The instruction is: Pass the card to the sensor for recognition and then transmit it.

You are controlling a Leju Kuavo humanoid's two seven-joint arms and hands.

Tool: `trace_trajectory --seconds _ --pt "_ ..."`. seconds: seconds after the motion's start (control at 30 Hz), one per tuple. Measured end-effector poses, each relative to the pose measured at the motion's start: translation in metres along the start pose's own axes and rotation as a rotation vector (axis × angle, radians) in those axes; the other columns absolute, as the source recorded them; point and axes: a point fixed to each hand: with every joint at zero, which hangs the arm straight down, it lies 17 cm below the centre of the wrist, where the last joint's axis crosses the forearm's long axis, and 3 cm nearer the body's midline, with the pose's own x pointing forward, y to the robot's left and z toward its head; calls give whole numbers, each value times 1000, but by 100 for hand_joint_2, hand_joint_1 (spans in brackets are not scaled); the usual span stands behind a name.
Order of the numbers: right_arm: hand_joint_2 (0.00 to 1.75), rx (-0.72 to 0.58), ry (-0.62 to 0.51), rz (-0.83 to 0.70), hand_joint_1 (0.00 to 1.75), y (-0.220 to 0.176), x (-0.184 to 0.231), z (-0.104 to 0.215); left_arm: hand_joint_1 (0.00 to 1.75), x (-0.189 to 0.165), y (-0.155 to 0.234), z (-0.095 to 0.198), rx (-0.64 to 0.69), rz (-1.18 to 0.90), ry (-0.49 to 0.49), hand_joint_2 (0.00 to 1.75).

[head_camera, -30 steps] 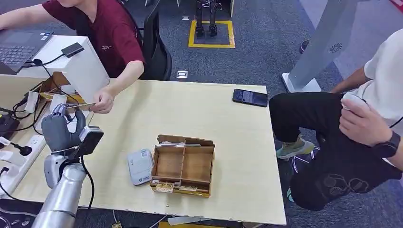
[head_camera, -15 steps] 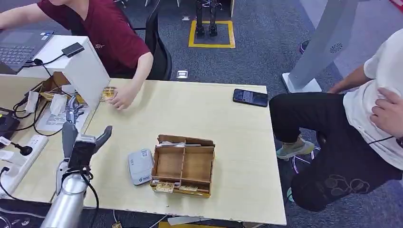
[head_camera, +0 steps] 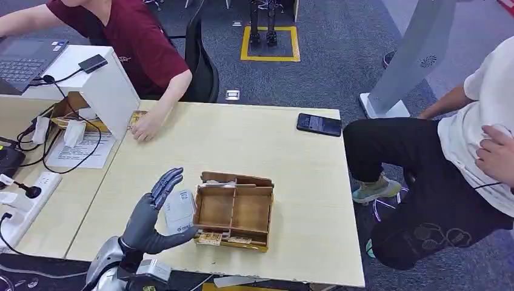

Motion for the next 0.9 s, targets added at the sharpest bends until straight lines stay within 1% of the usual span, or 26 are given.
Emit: trace_trajectory --seconds 0.3,0.43,0.7,0.9 --pt "175 -3 3 -13 0 -1 -1 0 0 17 -10 5 -44 32 -36 175" --pt "175 -3 4 -16 0 -1 -1 0 0 19 -25 18 -112 0 -43 175" --pt "175 -4 4 -13 0 -2 -2 0 0 18 -32 41 -132 -7 -23 175" --pt "175 -4 1 -11 0 -2 -1 0 0 9 -41 57 -178 -106 -12 175"
